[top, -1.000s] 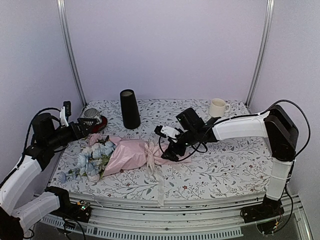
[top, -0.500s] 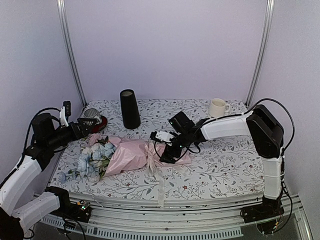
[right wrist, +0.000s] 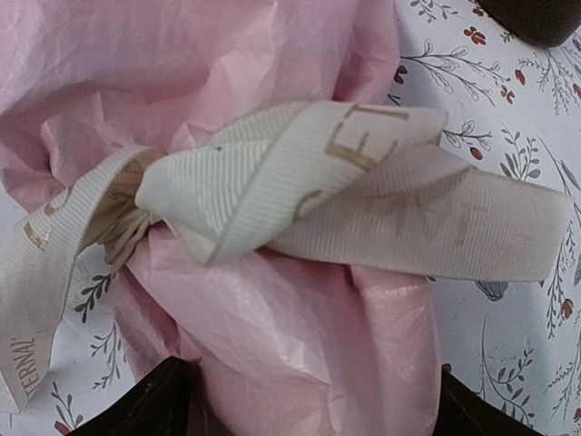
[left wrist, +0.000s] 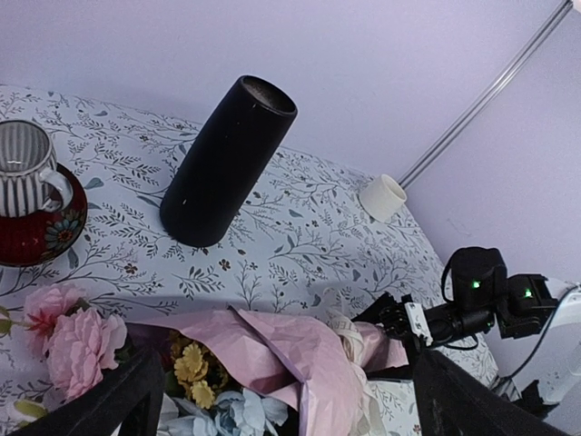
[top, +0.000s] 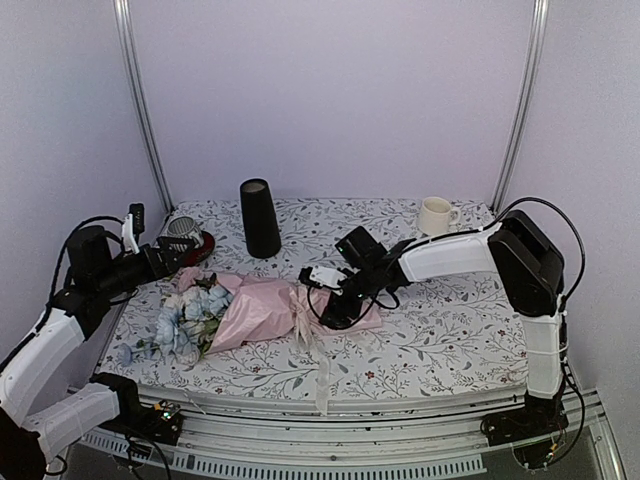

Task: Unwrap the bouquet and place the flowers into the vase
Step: Move the tied bouquet to the center of the board, then adjust the tied bouquet at the center of the board.

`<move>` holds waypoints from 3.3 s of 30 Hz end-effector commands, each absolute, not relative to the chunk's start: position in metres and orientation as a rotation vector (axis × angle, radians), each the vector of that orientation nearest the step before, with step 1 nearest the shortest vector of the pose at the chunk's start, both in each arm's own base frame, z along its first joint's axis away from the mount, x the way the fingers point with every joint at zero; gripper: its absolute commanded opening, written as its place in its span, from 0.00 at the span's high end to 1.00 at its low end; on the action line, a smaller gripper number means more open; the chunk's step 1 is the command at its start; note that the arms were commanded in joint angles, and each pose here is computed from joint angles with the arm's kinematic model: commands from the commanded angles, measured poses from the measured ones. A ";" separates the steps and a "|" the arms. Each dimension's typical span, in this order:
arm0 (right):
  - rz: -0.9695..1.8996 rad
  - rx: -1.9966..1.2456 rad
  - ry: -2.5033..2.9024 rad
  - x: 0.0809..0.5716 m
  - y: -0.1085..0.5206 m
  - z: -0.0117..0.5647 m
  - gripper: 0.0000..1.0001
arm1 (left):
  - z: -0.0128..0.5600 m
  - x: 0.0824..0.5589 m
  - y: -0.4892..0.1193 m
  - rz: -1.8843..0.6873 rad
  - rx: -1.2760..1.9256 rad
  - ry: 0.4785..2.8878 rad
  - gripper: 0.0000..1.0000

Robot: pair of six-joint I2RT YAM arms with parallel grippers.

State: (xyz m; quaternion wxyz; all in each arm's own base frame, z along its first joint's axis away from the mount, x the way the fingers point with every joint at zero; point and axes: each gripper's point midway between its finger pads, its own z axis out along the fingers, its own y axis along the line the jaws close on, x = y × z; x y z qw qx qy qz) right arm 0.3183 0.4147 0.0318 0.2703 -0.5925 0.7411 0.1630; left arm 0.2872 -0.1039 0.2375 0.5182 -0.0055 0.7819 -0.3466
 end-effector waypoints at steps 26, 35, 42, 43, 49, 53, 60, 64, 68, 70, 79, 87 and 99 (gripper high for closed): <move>0.492 -1.200 2.278 0.270 0.301 0.046 0.10 | 0.246 0.287 -0.147 -0.942 0.070 1.894 0.02; 0.542 -1.185 2.167 0.278 0.315 0.093 0.01 | 0.253 0.283 -0.160 -0.954 0.106 1.885 0.02; 0.560 -1.268 2.110 0.289 0.340 0.106 0.01 | 0.258 0.277 -0.164 -0.965 0.112 1.883 0.02; 0.564 -1.281 2.098 0.291 0.345 0.108 0.01 | 0.259 0.276 -0.166 -0.973 0.115 1.882 0.02; 0.583 -1.392 2.052 0.293 0.379 0.104 0.01 | 0.256 0.270 -0.175 -0.987 0.133 1.893 0.02; 0.582 -1.455 2.047 0.295 0.397 0.093 0.01 | 0.254 0.270 -0.176 -0.971 0.134 1.901 0.02; 0.584 -1.563 2.071 0.288 0.411 0.066 0.01 | 0.256 0.272 -0.173 -0.940 0.132 1.895 0.02; 0.576 -1.595 2.087 0.284 0.409 0.055 0.01 | 0.256 0.272 -0.172 -0.932 0.134 1.893 0.02; 0.588 -1.597 2.085 0.280 0.406 0.055 0.01 | 0.257 0.272 -0.171 -0.927 0.132 1.891 0.02; 0.602 -1.583 2.069 0.277 0.405 0.060 0.01 | 0.258 0.272 -0.171 -0.927 0.132 1.889 0.02; 0.639 -1.483 2.046 0.271 0.391 0.083 0.01 | 0.255 0.268 -0.179 -0.979 0.136 1.910 0.02; 0.694 -1.393 2.054 0.266 0.371 0.099 0.01 | 0.255 0.254 -0.209 -1.050 0.186 1.933 0.02; 0.797 -1.237 2.031 0.280 0.358 0.132 0.00 | 0.257 0.193 -0.291 -1.184 0.225 2.011 0.12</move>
